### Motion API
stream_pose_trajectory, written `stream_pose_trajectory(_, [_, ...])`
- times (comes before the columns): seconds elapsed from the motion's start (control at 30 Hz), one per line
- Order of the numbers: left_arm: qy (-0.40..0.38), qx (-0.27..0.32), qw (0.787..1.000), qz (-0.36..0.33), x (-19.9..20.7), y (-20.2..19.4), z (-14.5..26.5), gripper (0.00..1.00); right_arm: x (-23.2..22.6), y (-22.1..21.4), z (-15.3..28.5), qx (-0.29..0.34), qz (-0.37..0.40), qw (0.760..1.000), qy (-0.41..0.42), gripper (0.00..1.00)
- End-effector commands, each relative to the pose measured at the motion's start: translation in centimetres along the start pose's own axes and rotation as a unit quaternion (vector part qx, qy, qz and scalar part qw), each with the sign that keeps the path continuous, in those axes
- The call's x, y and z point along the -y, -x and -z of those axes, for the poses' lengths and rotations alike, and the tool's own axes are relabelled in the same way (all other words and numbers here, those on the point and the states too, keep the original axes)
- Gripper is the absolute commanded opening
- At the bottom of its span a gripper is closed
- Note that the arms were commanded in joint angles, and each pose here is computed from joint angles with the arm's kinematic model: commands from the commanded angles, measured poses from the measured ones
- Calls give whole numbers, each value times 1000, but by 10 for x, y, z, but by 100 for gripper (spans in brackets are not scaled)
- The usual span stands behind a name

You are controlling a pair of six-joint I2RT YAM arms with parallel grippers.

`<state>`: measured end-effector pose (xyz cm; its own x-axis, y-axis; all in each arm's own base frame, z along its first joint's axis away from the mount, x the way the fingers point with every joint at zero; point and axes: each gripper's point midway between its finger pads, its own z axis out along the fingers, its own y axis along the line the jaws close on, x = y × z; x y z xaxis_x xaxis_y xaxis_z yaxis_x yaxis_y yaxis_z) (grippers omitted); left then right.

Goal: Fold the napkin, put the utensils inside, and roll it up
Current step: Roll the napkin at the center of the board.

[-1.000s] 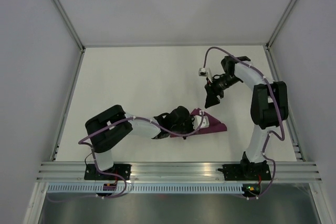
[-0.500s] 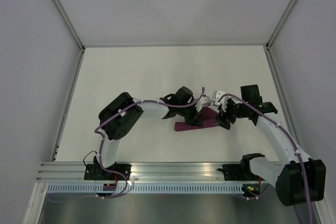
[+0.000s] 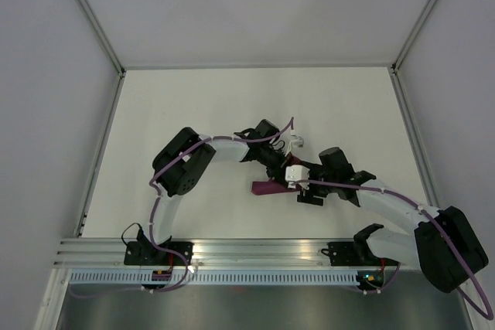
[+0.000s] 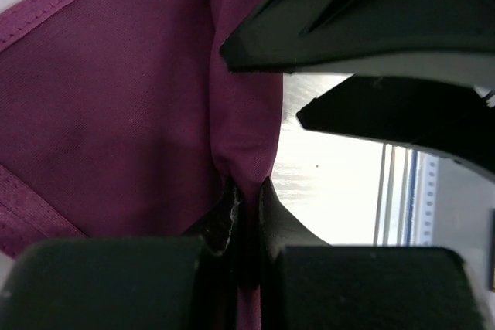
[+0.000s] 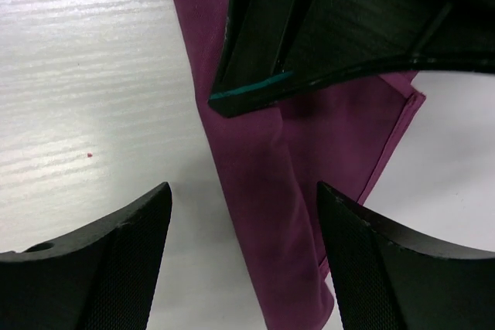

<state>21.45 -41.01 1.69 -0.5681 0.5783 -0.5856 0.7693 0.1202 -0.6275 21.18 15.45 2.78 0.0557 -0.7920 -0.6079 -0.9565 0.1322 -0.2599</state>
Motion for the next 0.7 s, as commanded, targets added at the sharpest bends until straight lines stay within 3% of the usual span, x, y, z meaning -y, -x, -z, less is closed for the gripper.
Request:
stream_pose_trajectory(0.0, [49,-138,978,148,-21,-102,-3,3,20,10,-4,5,27,998,-53,80])
stream_pose_trajectory(0.23, [41,-135,974,176,-21,-98,-4,8,2,15,-16,5,41,999,-26,76])
stream_pose_trajectory(0.43, [40,-132,974,181,-22,-95,-3,18,-9,7,-25,-8,40,999,2,64])
stream_pose_trajectory(0.57, [39,-126,975,180,-22,-87,-1,24,-15,5,-27,-13,36,999,18,38])
stream_pose_trajectory(0.67, [39,-112,978,172,-19,-75,3,29,-22,-1,-27,-27,36,998,38,25])
